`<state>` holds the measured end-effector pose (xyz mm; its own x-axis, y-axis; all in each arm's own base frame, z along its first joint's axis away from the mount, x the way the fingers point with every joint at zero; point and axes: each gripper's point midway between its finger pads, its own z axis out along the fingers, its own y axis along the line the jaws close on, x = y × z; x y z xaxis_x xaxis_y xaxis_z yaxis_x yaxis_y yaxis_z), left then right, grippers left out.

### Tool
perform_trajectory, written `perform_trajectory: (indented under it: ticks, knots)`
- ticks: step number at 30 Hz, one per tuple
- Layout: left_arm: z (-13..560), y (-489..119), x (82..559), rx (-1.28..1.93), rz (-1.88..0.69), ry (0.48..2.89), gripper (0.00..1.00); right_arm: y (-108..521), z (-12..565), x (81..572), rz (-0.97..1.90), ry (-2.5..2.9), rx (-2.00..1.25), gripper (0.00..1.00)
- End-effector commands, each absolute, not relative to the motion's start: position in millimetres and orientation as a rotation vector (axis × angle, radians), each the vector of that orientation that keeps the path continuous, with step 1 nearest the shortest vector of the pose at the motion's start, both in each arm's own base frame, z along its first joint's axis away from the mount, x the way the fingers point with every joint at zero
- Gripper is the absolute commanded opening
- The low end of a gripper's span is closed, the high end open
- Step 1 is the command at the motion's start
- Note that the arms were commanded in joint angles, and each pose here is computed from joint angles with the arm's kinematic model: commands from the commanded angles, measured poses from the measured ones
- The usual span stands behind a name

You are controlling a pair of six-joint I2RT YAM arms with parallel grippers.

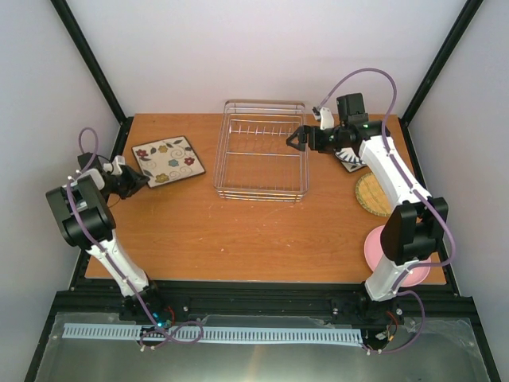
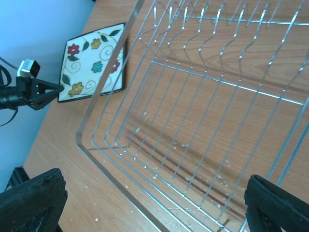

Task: Load the plates into the dish rack
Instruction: Pick up the plate at the center of the board.

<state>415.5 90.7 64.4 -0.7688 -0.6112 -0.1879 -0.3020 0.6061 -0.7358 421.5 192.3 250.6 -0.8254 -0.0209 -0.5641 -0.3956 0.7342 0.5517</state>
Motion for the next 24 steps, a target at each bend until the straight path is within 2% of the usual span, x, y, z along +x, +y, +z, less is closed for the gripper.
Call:
perform_trajectory:
  ticks: [1, 13, 24]
  knots:
    - [97, 81, 419, -0.650, -1.071, 2.298, 0.01, 202, 273, 408, 1.042, 2.324, -0.364, 1.00]
    - [107, 85, 397, -0.684, -1.170, 2.175, 0.01, 274, 282, 385, 1.223, 2.327, -0.540, 1.00]
    - [101, 73, 351, -0.777, -1.052, 2.227, 0.01, 317, 284, 341, 1.342, 2.356, -0.585, 1.00]
